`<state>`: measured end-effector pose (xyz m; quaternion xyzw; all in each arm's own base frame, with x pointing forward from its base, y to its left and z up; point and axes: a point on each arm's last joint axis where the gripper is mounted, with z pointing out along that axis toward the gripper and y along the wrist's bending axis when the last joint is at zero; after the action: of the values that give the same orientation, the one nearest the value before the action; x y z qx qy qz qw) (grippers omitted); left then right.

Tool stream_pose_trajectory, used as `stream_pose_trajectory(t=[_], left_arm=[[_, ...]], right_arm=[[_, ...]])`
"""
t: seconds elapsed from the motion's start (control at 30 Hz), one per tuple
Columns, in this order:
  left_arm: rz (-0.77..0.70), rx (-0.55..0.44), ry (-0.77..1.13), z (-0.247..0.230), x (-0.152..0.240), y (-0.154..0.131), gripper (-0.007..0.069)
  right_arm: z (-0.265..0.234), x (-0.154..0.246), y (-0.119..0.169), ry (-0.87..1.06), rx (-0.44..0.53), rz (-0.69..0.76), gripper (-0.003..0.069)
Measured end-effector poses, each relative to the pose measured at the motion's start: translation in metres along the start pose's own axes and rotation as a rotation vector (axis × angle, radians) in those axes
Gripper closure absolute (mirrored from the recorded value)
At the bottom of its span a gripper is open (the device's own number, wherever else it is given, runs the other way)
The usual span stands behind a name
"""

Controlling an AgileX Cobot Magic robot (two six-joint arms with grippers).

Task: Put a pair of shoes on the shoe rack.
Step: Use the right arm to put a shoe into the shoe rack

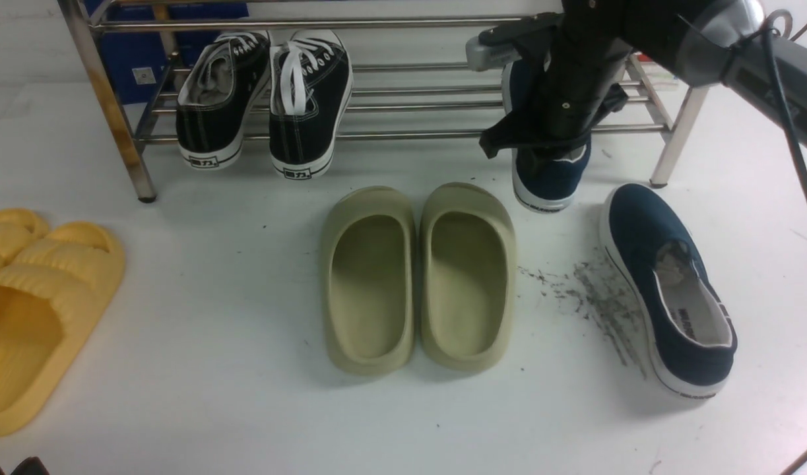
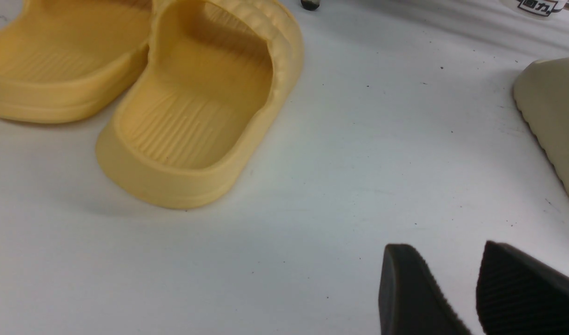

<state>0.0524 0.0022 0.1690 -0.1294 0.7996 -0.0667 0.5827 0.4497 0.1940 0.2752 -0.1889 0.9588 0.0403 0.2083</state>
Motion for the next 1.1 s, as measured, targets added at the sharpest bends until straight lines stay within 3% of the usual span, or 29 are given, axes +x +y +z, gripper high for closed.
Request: stream_pose_trajectory(t=[0.5,1.1], left_arm=[[0.0,0.0,0.0,0.0,0.0,0.0,0.0387],[0.0,0.0,0.0,0.0,0.0,0.0,0.0387]], right_arm=[[0.018,-0.007,0.002,-0.063,-0.073,-0.015,0.061],[0.004,-0.018,-0.002,-0.123,-0.032,-0.041,0.0609]])
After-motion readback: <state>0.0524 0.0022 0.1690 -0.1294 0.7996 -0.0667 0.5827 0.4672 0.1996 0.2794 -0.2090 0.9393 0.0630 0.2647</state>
